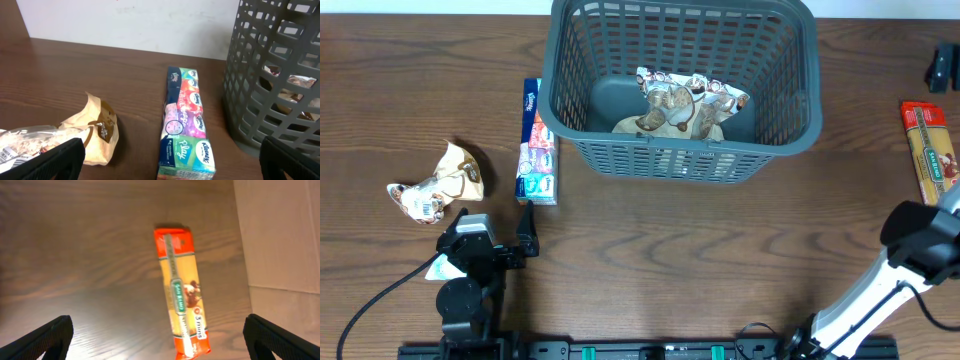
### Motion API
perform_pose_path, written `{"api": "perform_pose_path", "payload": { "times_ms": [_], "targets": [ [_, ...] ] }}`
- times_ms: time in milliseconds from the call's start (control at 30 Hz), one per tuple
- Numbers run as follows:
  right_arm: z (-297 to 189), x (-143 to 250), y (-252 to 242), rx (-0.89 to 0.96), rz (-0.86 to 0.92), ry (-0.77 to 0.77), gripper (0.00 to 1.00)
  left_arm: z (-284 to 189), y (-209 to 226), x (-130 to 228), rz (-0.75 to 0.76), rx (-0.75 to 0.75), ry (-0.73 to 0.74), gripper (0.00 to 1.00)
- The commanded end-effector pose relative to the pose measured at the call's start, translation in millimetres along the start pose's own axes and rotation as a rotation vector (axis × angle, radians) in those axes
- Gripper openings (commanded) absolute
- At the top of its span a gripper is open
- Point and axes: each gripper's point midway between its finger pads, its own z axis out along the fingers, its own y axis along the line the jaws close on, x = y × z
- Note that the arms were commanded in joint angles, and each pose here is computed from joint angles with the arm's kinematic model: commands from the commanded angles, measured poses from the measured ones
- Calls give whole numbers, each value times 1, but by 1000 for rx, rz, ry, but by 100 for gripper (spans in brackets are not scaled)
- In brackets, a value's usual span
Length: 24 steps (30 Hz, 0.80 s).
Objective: Pack container
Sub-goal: 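Move the right gripper to the San Remo spaghetti packet and grasp it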
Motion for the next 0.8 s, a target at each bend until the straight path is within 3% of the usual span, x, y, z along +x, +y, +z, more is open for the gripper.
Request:
{"api": "perform_pose_path", "payload": {
  "times_ms": [0,167,500,767],
  "targets": [
    [35,28,-41,94,21,115,99,3,0,14,-3,6,28,99],
    [66,60,-69,78,125,178,99,3,0,14,-3,6,28,99],
    [124,127,-51,-178,34,280,99,3,0,14,-3,6,28,99],
    [168,152,-37,-205,-27,296,99,3,0,14,-3,6,28,99]
  ]
}}
